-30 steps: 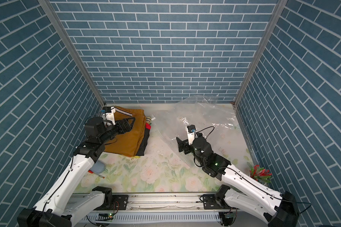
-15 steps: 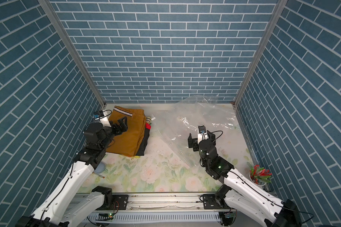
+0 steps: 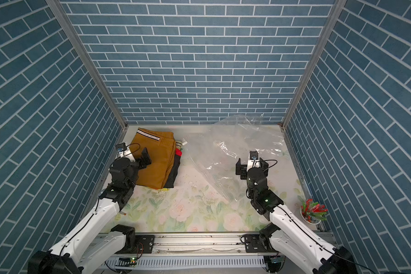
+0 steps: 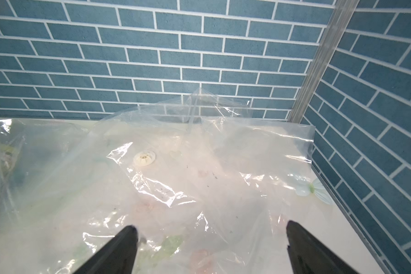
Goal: Take the trousers out of the vacuum bag
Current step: Move the trousers to the center of the board.
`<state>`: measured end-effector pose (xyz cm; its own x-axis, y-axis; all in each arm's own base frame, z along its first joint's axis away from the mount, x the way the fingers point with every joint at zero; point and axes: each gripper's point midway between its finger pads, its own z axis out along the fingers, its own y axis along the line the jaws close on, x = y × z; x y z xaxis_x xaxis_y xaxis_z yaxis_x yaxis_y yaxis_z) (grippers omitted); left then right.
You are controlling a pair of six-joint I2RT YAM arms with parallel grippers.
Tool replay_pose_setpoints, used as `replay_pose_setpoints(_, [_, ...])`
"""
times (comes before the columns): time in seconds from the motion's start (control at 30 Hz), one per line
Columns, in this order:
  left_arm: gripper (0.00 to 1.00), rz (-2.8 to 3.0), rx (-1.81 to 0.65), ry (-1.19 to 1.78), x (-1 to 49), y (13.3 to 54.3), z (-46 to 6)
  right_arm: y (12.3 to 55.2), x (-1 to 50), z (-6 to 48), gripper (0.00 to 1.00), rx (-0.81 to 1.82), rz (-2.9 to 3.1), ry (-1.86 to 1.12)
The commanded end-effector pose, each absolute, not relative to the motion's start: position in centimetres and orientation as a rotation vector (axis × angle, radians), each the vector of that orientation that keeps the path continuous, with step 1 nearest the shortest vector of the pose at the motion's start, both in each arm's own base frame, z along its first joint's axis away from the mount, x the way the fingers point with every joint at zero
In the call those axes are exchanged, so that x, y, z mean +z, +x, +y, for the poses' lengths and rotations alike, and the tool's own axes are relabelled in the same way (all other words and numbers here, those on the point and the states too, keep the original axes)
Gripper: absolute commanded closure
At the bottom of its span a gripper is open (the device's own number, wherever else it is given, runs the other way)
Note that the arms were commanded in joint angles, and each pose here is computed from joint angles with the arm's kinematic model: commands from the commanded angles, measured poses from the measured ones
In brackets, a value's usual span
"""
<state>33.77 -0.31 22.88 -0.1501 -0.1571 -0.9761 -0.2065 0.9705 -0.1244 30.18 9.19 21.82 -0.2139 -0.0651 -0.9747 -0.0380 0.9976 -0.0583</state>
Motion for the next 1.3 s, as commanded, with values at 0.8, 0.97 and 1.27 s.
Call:
replay_pose_setpoints(0.8, [0.00, 1.536, 0.118, -0.102, 16.7, 33.0, 0.4, 34.5, 17.1, 2.5, 0.00, -0.109, 1.748, 0.085])
replay_pose_setpoints(0.97, [0.00, 1.514, 0.118, -0.105, 16.9, 32.7, 0.7, 34.7, 17.6, 1.0, 0.02, -0.146, 1.674, 0.105])
replay_pose_setpoints(1.27, [0.00, 1.524, 0.148, -0.256, 19.0, 30.1, 2.7, 32.9, 20.0, 0.3, 0.00, -0.071, 1.626, 0.210])
